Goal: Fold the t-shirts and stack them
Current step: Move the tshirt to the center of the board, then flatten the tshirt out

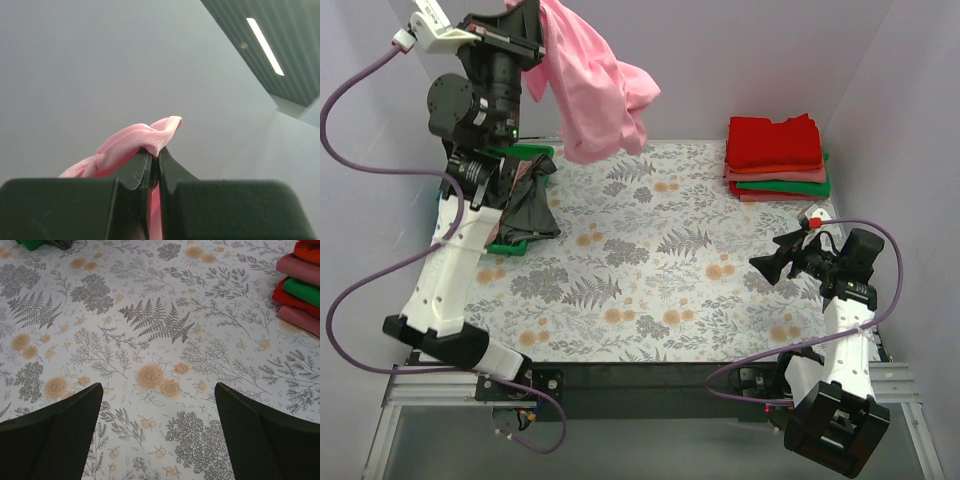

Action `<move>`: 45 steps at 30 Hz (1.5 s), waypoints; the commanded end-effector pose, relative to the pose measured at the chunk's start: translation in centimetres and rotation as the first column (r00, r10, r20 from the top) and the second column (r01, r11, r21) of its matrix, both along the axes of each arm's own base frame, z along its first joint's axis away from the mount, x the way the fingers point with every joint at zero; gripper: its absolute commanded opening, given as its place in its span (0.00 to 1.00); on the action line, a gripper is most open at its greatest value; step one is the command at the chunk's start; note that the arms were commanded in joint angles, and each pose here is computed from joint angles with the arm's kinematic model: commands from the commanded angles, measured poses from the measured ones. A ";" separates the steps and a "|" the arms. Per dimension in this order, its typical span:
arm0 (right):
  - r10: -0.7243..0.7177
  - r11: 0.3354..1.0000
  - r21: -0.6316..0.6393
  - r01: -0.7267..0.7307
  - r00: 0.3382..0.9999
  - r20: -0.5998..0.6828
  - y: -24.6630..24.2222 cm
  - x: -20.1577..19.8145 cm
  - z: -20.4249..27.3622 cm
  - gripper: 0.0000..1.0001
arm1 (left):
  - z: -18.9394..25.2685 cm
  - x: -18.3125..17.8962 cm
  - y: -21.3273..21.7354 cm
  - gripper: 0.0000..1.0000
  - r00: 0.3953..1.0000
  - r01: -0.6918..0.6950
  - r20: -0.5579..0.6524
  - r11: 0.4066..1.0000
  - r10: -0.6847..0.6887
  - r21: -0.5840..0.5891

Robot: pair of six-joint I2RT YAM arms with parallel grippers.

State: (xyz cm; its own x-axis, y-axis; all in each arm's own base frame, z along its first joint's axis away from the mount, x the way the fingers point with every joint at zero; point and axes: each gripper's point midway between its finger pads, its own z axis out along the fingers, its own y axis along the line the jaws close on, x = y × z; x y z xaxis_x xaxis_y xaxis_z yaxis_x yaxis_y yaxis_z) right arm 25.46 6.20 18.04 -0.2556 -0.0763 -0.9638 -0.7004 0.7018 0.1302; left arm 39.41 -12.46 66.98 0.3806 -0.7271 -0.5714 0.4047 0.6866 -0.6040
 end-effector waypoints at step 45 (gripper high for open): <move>0.137 0.889 -0.397 -0.230 0.959 -0.249 13.8 7.8 -1.8 0.90 | -56.5 -16.7 -2.1 0.73 0.264 0.230 -0.965 0.971 0.003 0.066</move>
